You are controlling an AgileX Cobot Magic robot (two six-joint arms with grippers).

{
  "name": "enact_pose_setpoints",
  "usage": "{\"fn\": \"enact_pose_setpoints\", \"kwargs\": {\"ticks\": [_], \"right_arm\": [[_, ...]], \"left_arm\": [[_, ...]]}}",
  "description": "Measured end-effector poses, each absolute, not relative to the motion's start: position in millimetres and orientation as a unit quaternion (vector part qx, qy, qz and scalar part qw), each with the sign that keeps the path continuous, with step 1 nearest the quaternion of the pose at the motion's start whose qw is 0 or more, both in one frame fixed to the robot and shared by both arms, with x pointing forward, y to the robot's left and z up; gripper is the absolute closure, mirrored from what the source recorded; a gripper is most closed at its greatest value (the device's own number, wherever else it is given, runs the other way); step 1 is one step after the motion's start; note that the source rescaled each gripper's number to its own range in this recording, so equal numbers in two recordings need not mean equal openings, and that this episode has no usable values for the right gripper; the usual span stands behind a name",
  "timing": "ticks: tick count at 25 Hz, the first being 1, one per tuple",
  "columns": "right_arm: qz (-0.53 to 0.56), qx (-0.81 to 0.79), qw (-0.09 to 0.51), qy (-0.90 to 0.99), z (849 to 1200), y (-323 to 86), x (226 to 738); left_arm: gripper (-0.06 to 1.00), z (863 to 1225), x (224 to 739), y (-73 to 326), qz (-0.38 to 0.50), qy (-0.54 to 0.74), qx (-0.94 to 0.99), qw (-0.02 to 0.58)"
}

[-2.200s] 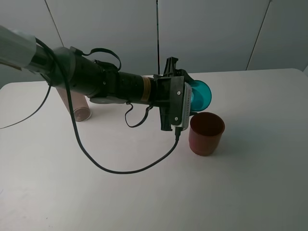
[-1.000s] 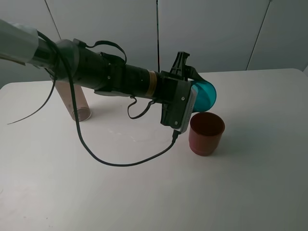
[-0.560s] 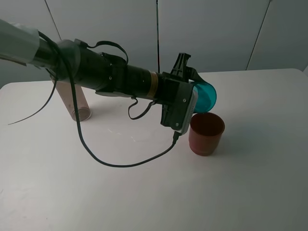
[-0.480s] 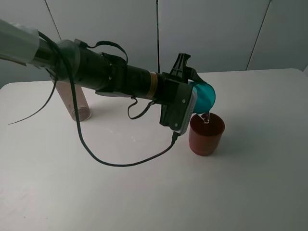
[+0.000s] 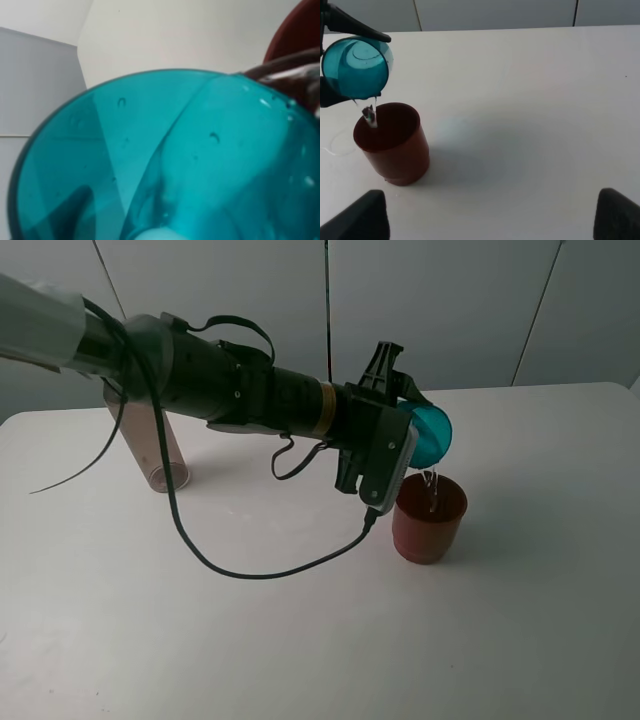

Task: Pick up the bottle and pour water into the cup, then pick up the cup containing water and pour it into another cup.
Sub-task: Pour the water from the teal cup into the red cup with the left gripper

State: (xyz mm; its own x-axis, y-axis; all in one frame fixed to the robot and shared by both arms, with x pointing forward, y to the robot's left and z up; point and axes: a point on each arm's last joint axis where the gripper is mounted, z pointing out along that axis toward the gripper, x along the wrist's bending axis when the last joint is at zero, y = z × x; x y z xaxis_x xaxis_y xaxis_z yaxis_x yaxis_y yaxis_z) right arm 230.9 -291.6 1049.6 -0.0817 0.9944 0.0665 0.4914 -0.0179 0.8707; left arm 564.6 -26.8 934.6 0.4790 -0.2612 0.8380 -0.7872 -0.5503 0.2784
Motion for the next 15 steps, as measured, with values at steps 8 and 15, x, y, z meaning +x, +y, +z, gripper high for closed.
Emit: {"fn": "enact_pose_setpoints", "kwargs": {"ticks": [8, 15], "right_arm": [[0.391, 0.597, 0.321, 0.623, 1049.6, -291.6, 230.9], [0.391, 0.597, 0.321, 0.623, 1049.6, -291.6, 230.9]], "left_arm": [[0.77, 935.4, 565.7, -26.8, 0.401, -0.357, 0.78, 0.323], [0.77, 935.3, 565.8, -26.7, 0.41, -0.379, 0.77, 0.31]]}}
